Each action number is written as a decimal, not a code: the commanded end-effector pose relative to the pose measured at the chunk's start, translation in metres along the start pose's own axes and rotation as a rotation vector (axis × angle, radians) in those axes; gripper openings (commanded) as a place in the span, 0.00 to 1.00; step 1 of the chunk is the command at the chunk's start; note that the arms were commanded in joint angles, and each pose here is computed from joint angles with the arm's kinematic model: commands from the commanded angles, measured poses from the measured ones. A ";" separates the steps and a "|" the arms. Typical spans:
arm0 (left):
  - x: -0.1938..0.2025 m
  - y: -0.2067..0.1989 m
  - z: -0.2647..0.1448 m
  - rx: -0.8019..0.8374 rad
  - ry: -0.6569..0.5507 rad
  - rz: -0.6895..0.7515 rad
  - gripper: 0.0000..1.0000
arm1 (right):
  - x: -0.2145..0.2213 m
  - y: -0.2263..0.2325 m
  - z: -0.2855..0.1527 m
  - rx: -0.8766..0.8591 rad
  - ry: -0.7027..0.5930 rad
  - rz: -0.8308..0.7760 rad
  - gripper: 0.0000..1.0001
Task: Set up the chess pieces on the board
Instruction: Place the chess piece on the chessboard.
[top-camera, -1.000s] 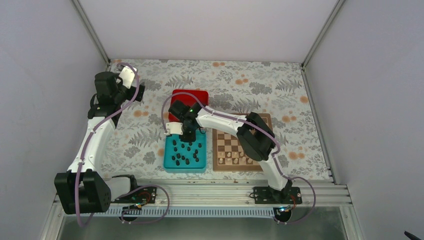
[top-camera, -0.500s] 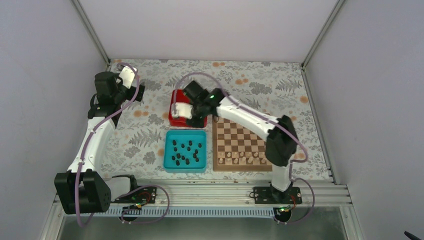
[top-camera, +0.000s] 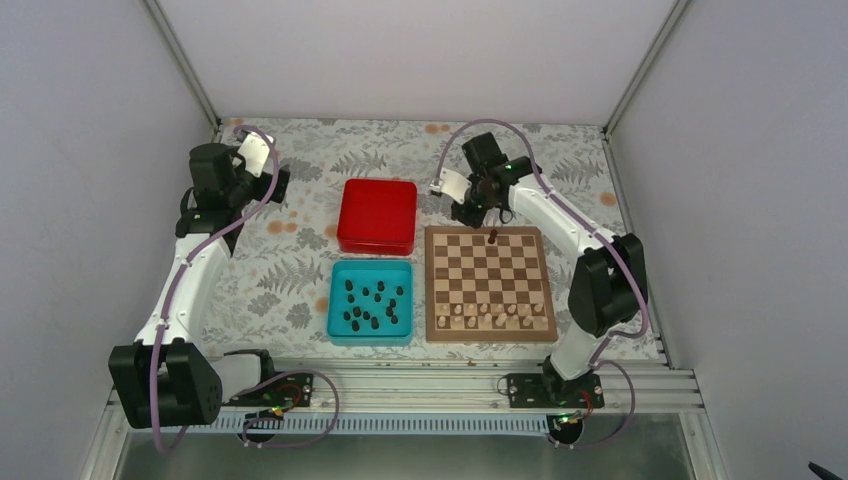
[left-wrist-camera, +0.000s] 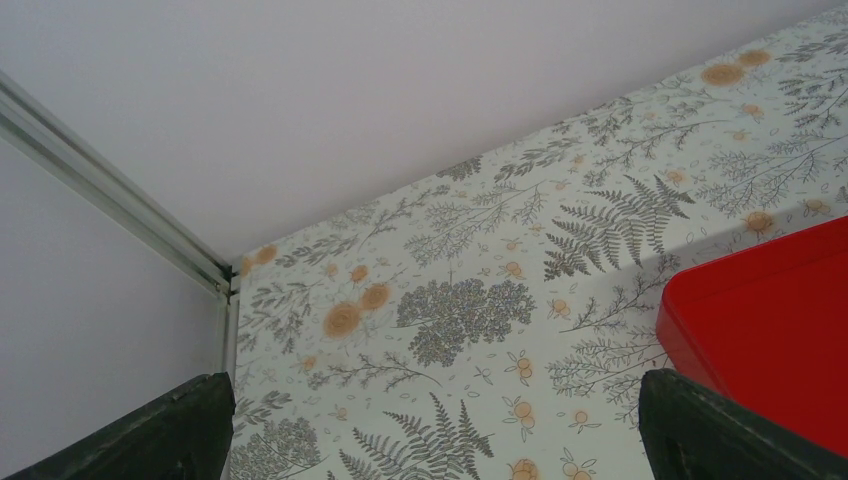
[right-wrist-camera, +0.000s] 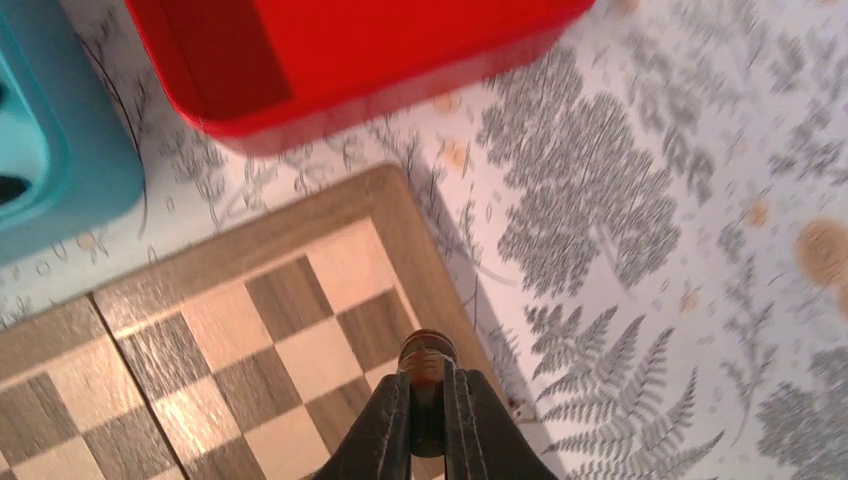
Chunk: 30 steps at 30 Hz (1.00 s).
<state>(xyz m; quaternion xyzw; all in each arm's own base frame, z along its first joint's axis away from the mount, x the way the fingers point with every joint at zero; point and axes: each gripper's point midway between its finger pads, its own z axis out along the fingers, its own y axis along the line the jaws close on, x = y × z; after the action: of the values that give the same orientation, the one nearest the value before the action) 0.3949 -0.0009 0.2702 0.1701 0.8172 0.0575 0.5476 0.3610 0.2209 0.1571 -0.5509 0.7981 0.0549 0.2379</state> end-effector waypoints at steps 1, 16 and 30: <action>-0.010 0.000 -0.006 0.001 -0.042 0.008 1.00 | 0.027 -0.007 0.017 -0.002 0.035 0.012 0.04; -0.010 0.000 -0.006 0.004 -0.040 0.007 1.00 | 0.089 -0.015 0.045 0.004 0.149 0.067 0.04; -0.009 -0.001 -0.005 0.010 -0.037 0.007 1.00 | 0.104 -0.012 0.056 -0.022 0.182 0.078 0.04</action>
<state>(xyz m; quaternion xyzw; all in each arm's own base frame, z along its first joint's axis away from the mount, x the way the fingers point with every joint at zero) 0.3948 -0.0022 0.2702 0.1723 0.8168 0.0541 0.5480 0.3601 0.1521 0.0732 -0.5208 0.8375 0.0242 0.1639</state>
